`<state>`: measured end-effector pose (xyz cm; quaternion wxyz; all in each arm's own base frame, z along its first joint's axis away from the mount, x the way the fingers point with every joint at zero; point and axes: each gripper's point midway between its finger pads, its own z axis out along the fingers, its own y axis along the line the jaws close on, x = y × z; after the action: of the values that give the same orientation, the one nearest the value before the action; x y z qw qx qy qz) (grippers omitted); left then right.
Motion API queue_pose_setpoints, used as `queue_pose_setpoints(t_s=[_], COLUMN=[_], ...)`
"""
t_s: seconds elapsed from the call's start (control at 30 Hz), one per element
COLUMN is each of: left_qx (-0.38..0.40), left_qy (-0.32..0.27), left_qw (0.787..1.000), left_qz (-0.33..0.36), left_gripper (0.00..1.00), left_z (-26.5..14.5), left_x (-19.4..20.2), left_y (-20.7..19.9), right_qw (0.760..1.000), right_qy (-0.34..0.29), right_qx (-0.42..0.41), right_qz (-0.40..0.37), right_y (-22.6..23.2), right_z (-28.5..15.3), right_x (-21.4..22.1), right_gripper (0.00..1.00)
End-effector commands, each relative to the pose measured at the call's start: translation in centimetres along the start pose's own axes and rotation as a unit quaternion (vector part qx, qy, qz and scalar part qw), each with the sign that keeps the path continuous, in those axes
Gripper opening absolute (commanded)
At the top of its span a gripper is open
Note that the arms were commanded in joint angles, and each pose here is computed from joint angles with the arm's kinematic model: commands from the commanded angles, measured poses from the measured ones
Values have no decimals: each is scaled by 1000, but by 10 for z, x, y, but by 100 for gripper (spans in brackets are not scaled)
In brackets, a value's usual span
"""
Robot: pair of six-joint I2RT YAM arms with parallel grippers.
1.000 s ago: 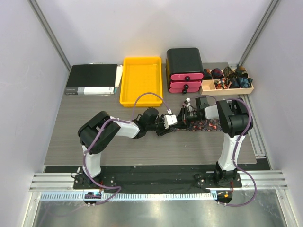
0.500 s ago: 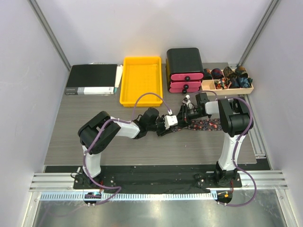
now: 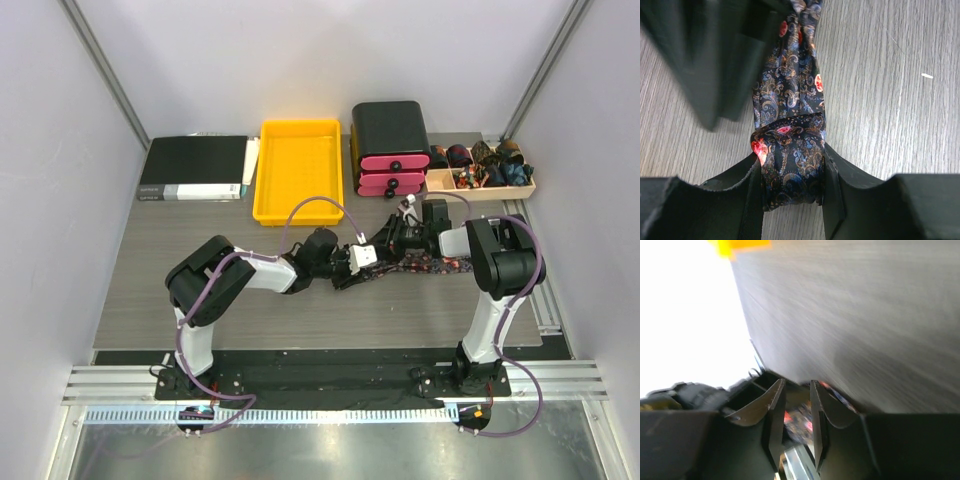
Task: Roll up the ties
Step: Roll the tie at the center of the board.
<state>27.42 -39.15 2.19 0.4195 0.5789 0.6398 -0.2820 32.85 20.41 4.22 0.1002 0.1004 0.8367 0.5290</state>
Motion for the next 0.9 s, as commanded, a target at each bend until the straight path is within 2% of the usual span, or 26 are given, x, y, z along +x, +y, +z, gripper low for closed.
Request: queue_pose_setpoints(t_s=[0.0,0.13,0.17,0.23,0.27,0.3,0.33,0.43,0.5,0.53,0.57,0.6,0.63,0.67,0.7,0.77,0.87], left_qx=[58,56,56,56,58,58,58,63,70,68,68,72,70,71,74,83,89], left_qy=[130,139,141,144,150,151,152,177,208,211,219,239,241,249,256,281,291], left_qw=[988,987,987,986,985,985,985,980,974,973,971,966,966,964,962,954,949], left_qz=[-56,-59,-59,-62,-63,-62,-61,-60,-62,-59,-60,-63,-62,-64,-61,-68,-78], left_gripper=[0,0,0,0,0,0,0,0,0,0,0,1,1,1,1,2,3], left_z=[-10,-13,-13,-15,-17,-18,-18,-24,-32,-31,-33,-39,-37,-39,-40,-44,-42], left_x=[82,85,84,83,86,83,81,82,89,84,84,89,86,88,90,98,96], left_y=[-45,-45,-46,-45,-46,-45,-44,-43,-46,-42,-41,-43,-41,-41,-42,-44,-45], right_qw=[995,989,983,975,968,959,954,957,962,968,977,983,992,998,999,999,998], right_qy=[-76,-63,-66,-62,-68,-57,-56,-52,-47,-53,-37,-45,-64,-23,-37,-6,-3], right_qx=[-66,-128,-162,-193,-232,-250,-264,-267,-251,-237,-180,-157,-110,-29,4,39,56], right_qz=[-19,38,56,90,71,117,128,97,95,64,112,87,-8,59,16,-8,-2], right_y=[42,61,77,81,97,104,107,112,114,109,85,90,68,37,44,31,15], right_z=[-5,-6,-11,-12,-20,-23,-25,-26,-27,-25,-15,-20,-20,-20,-25,-35,-52], right_x=[-37,-36,-39,-36,-34,-34,-34,-35,-33,-33,-29,-32,-36,-16,-32,-22,-16], right_gripper=[33,33,33,33,34,34,35,36,36,35,35,34,33,32,30,27,26])
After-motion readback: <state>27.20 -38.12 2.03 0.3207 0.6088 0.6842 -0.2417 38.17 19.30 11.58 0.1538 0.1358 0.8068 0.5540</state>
